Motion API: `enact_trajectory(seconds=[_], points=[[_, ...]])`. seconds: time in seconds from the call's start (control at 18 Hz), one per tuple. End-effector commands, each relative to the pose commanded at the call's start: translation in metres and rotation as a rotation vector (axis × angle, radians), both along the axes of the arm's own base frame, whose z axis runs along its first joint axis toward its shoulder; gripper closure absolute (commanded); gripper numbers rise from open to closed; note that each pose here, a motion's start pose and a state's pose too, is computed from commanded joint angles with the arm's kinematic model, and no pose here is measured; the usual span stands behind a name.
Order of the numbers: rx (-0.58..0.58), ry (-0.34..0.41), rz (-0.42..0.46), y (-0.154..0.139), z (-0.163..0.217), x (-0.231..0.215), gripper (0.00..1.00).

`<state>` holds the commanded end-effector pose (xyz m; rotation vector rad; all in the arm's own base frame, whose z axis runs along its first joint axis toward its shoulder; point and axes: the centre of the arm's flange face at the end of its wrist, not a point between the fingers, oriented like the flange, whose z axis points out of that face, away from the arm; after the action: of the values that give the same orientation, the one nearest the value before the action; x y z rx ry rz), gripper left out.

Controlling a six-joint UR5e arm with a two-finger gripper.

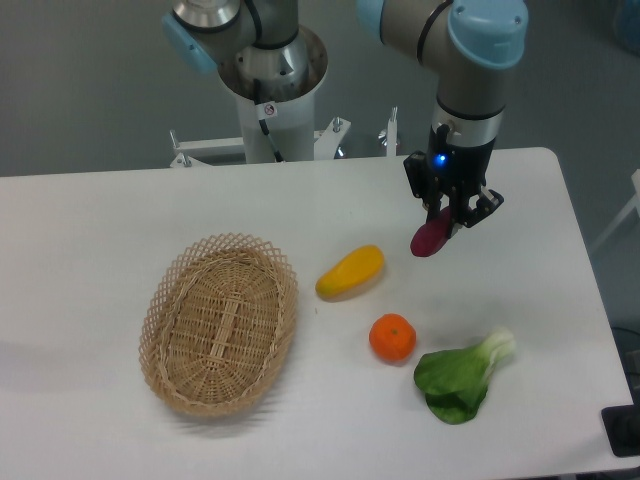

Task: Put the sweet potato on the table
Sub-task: 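Hold the purple sweet potato in the gripper above the table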

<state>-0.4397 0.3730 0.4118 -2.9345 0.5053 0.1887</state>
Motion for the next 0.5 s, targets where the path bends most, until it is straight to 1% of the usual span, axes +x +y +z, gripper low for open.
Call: enact_trajectory(seconds=[0.22, 0.39, 0.5], points=[[-0.001, -0.006, -0.002, 0.0006, -0.0031, 0.001, 0.75], [0.006, 0.011, -0.005, 0.0032, -0.0004, 0.0012, 0.75], [0.012, 0.011, 0.016, 0.0042, 0.0003, 0.0014, 0.75]])
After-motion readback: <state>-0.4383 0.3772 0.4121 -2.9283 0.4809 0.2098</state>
